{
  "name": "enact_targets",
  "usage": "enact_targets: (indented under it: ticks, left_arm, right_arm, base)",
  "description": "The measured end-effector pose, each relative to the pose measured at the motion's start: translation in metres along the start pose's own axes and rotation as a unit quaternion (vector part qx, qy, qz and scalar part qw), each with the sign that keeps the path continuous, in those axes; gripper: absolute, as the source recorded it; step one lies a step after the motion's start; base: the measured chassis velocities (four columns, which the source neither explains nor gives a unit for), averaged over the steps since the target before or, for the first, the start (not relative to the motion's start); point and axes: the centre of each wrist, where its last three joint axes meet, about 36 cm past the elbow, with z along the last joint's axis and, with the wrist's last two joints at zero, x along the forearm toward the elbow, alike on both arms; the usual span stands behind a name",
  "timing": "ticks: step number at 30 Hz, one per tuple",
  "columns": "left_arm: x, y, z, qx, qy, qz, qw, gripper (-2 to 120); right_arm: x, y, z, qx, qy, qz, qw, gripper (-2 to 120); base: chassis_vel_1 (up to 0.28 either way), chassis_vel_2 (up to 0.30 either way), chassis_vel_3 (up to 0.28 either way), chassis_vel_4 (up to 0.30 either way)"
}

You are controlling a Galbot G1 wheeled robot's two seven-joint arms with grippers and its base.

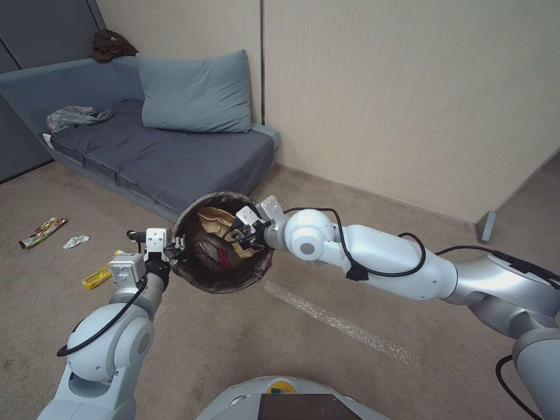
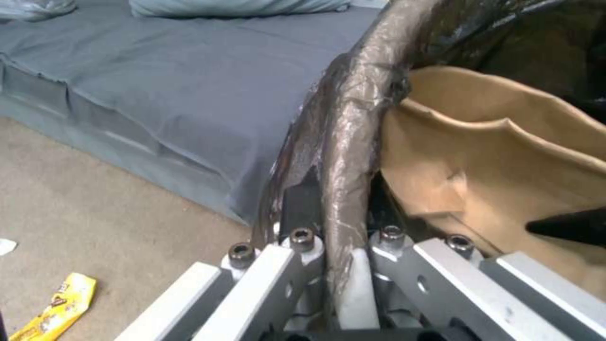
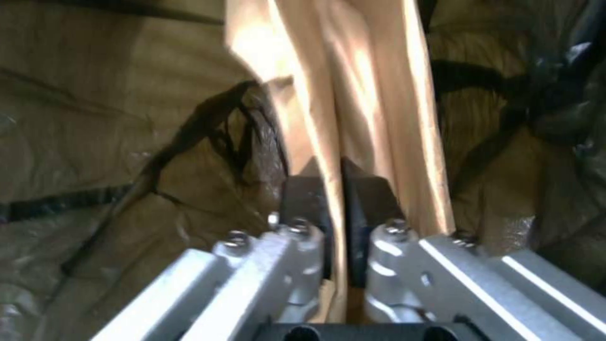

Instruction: Pick up the trash bin, then pick up the garbage from the floor and place it into the trash bin.

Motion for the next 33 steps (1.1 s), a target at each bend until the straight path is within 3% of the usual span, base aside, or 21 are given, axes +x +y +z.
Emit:
enact_targets:
  ticks: [10, 13, 15, 19, 22, 26, 33]
  left_arm:
    - [-0.004, -0.001, 0.001, 0.002, 0.001, 0.003, 1.0, 0]
    - [-0.004, -0.001, 0.001, 0.002, 0.002, 0.003, 1.0, 0]
    - [-0.004, -0.001, 0.001, 0.002, 0.002, 0.003, 1.0, 0]
    - [-0.005, -0.001, 0.002, 0.002, 0.002, 0.003, 1.0, 0]
    - [-0.006, -0.001, 0.002, 0.002, 0.002, 0.004, 1.0, 0]
    - [-0.006, -0.001, 0.001, 0.001, 0.002, 0.005, 1.0, 0]
    - [-0.006, -0.002, 0.002, -0.001, 0.002, 0.007, 1.0, 0]
  right_arm:
    - [0.013, 0.008, -0.015, -0.004, -0.016, -0.005, 1.0, 47]
    - [0.016, 0.009, -0.016, -0.003, -0.021, -0.003, 1.0, 53]
    - [0.023, 0.014, -0.021, 0.004, -0.031, 0.007, 0.999, 65]
    - [0.028, 0.019, -0.024, 0.008, -0.038, 0.014, 0.999, 73]
    - [0.049, 0.026, -0.031, 0.01, -0.045, 0.0, 0.999, 91]
    - [0.066, 0.03, -0.039, 0.013, -0.05, 0.0, 0.999, 99]
    - [0.094, 0.03, -0.055, 0.015, -0.065, 0.0, 0.998, 100]
  base:
    - [0.0, 0.0, 0.0, 0.0]
    - [0.0, 0.0, 0.0, 0.0]
    - [0.0, 0.0, 0.0, 0.0]
    - [0.0, 0.0, 0.0, 0.0]
    - [0.0, 0.0, 0.0, 0.0]
    - [0.0, 0.0, 0.0, 0.0]
    - [0.0, 0.0, 0.0, 0.0]
